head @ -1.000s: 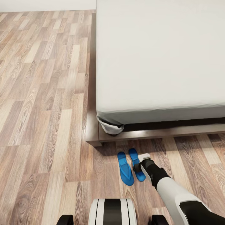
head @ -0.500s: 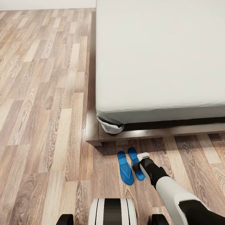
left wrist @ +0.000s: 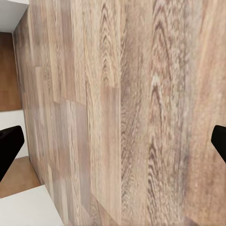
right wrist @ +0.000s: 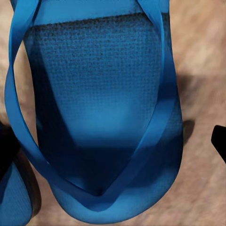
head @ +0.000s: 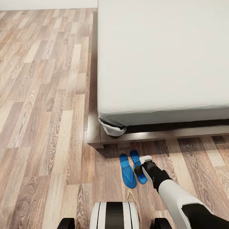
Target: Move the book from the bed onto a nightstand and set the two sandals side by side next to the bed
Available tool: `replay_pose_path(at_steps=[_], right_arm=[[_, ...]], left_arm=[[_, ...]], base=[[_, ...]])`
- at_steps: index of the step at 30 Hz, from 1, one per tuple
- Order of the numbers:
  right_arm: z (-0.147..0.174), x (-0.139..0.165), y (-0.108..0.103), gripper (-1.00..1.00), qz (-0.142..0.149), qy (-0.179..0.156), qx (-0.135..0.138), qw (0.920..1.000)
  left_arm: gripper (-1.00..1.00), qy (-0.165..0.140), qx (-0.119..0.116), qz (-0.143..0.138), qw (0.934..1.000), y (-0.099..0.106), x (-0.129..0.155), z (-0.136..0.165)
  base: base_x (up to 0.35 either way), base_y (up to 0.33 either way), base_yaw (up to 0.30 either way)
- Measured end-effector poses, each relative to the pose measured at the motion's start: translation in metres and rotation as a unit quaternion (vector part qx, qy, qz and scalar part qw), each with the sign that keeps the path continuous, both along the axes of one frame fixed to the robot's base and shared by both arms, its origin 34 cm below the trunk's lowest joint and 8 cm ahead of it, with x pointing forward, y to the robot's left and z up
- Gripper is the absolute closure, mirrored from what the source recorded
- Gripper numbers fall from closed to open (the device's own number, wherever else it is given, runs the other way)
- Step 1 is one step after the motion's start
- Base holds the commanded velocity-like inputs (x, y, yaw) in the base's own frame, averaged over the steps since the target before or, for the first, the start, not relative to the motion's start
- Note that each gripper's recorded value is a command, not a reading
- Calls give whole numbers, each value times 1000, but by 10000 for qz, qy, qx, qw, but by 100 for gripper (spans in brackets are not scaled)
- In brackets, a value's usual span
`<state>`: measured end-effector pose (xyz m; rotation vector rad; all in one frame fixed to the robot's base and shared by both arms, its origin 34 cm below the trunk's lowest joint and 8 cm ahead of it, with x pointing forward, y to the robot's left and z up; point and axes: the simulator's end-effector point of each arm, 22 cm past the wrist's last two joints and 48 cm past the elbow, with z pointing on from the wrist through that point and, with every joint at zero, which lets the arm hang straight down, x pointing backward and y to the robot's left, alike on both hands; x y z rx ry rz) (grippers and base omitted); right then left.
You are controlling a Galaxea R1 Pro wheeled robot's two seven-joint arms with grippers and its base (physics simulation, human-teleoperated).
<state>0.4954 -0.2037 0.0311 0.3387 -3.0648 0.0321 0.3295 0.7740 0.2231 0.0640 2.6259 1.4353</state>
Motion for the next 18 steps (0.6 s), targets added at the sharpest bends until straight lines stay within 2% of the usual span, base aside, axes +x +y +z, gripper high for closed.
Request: replay_pose_path(at_steps=[10, 18], right_arm=[[0, 0, -1, -100, 0, -1, -4, 10000], [13, 13, -1, -100, -1, -141, -6, 9999]], left_arm=[[-100, 5, -4, -5, 10000, 0, 0, 0], [-100, -132, -7, -4, 9999, 0, 7, 8]], base=[[0, 0, 0], [0, 0, 0]])
